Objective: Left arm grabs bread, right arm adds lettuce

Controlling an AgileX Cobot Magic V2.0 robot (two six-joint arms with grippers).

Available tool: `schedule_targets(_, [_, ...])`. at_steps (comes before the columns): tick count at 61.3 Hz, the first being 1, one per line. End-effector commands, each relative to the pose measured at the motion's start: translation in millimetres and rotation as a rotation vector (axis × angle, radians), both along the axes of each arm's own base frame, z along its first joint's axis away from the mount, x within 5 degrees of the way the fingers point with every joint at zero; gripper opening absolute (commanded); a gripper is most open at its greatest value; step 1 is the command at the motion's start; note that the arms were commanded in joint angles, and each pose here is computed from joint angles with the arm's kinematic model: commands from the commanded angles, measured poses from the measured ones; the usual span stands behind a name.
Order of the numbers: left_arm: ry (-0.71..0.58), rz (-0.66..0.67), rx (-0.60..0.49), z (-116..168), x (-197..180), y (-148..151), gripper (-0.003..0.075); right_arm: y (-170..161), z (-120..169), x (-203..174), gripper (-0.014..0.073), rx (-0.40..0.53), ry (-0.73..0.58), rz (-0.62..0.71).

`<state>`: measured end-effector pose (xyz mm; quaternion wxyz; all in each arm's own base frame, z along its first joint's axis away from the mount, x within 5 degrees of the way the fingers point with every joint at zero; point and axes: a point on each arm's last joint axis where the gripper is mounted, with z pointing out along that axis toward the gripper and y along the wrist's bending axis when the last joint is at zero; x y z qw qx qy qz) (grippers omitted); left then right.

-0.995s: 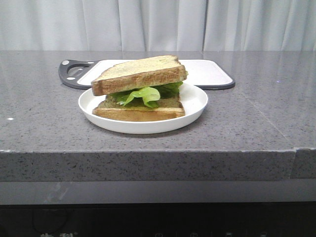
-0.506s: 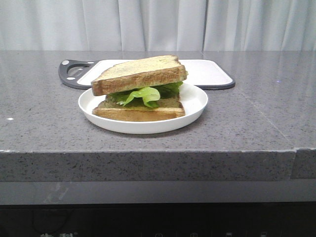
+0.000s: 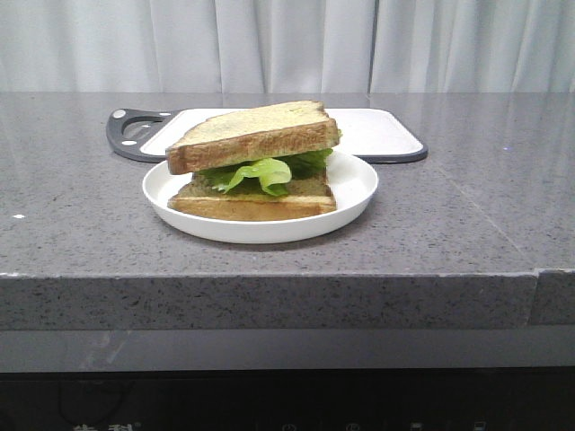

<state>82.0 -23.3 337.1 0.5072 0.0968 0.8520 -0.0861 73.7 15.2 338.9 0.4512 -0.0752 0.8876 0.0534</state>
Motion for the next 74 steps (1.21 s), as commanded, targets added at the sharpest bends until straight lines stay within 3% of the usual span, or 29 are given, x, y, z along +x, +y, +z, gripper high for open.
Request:
schedule_targets(1, [-0.096,0.009,-0.035,14,3,0,-0.002,0,12,3,-0.0118,0.006,-0.083,0.0])
schedule_targets(29, [-0.133,0.025,-0.036,9,-6,3,-0.002,0,12,3,-0.0118,0.006,-0.084,0.0])
schedule_targets(48, [-0.452,0.15,-0.083,-56,-24,15,-0.002,0,12,3,-0.0118,0.006,-0.084,0.0])
schedule_targets(59, [-0.554,0.191,-0.097,-93,-30,19,-0.002,0,12,3,-0.0118,0.006,-0.084,0.0])
schedule_targets(74, [-0.616,0.201,-0.106,-115,-30,20,-0.002,0,12,3,-0.0118,0.006,-0.082,-0.001])
